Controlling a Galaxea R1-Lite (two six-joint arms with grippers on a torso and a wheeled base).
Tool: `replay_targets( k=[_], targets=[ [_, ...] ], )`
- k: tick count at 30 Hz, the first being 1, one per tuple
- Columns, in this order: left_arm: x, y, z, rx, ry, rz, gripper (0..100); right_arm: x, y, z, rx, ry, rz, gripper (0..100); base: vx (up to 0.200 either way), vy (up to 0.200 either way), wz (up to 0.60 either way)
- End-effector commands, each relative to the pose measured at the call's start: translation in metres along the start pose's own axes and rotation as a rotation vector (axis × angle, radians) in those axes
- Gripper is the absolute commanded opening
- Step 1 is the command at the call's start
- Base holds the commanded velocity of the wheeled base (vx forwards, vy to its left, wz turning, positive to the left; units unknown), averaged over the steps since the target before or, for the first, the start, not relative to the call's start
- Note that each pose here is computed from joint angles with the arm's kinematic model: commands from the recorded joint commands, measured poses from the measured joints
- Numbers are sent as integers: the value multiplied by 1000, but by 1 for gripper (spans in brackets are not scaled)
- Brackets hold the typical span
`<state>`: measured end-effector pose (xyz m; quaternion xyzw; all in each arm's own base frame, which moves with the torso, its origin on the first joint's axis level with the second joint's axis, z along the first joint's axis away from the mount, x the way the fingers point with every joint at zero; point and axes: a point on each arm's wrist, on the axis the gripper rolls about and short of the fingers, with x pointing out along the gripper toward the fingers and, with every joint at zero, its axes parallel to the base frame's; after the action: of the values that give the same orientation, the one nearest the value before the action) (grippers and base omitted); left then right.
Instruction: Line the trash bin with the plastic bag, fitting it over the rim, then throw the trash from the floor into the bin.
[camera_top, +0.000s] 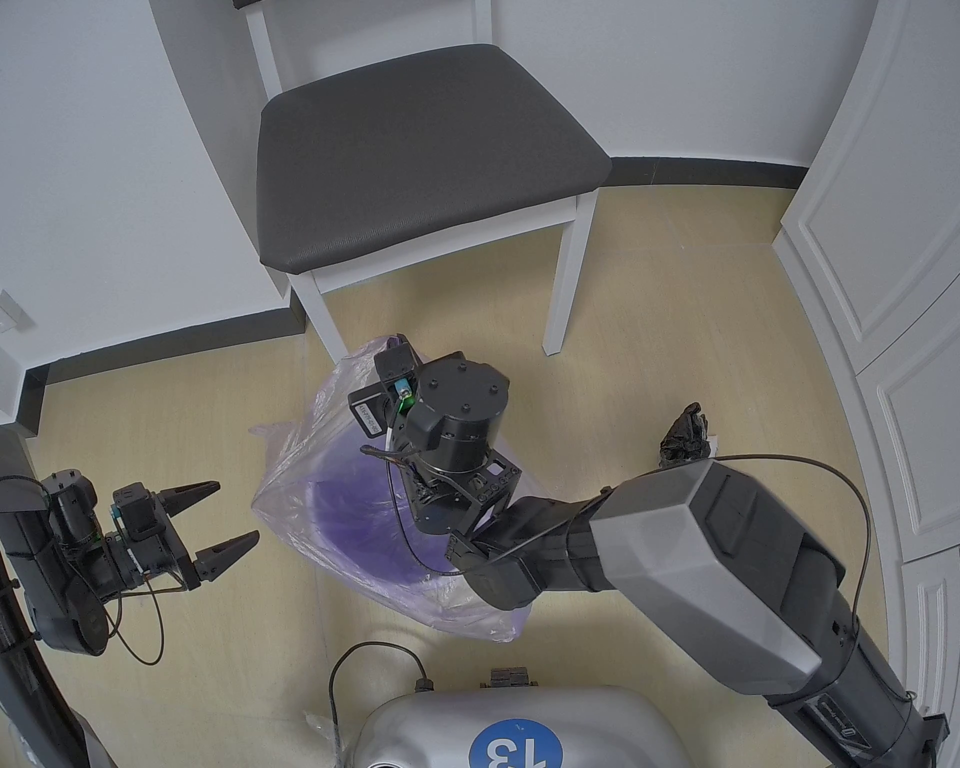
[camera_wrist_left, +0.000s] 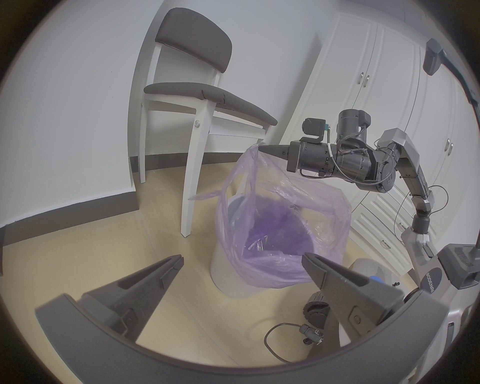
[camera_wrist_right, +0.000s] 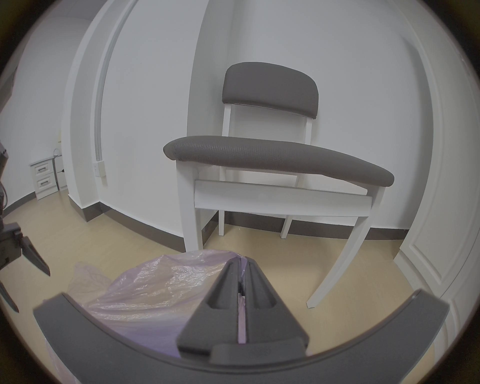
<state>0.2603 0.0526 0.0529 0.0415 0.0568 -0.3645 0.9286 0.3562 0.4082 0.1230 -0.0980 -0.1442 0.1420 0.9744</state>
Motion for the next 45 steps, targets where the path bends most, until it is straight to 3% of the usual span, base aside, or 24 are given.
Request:
replay_targets(
  k=[1, 22, 23, 29, 45],
  targets=[
    [0, 0, 1, 13, -8, 3, 100, 0, 8, -15, -4, 7, 7, 0, 0, 0, 0],
    [1, 1, -1, 24, -5, 2, 100, 1, 7, -14, 6, -19, 3, 0, 0, 0, 0],
    [1, 1, -1, 23, -5, 2, 100, 1, 6, -14, 8, -22, 2, 100, 0, 0, 0],
    [1, 1, -1, 24, -5, 2, 100, 0, 7, -12, 25, -61, 31, 100, 0, 0, 0],
    [1, 1, -1, 24, -5, 2, 100, -1, 4, 0, 20, -52, 41, 100, 0, 0, 0]
  ],
)
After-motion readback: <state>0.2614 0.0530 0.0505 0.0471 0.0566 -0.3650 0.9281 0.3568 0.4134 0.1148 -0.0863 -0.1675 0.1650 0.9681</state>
